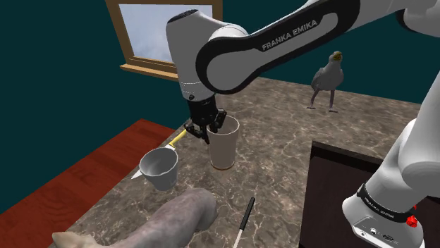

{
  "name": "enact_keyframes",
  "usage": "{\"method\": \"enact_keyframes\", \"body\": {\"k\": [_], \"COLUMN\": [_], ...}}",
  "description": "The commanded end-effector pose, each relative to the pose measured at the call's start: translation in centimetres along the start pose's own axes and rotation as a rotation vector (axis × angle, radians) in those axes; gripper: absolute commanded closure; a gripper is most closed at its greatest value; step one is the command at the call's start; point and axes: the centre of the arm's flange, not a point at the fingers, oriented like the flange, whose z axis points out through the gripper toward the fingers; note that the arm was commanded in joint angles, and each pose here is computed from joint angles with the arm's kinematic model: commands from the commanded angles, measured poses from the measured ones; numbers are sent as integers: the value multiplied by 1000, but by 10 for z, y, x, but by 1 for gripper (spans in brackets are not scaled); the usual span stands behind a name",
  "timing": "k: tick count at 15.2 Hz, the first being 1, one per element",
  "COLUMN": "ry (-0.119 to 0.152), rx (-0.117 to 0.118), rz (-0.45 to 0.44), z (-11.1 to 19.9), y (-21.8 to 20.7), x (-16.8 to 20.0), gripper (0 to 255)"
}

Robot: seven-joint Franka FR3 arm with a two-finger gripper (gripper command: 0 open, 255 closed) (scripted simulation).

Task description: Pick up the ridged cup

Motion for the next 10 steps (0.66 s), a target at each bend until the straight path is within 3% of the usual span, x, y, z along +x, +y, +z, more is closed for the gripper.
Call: {"method": "enact_keyframes", "body": {"k": [1, 10], "ry": [0, 0], "rx": [0, 0], "rz": [0, 0], "z": [-11, -48], "y": [2, 6], "x": [0, -1], "gripper": [255, 255]}}
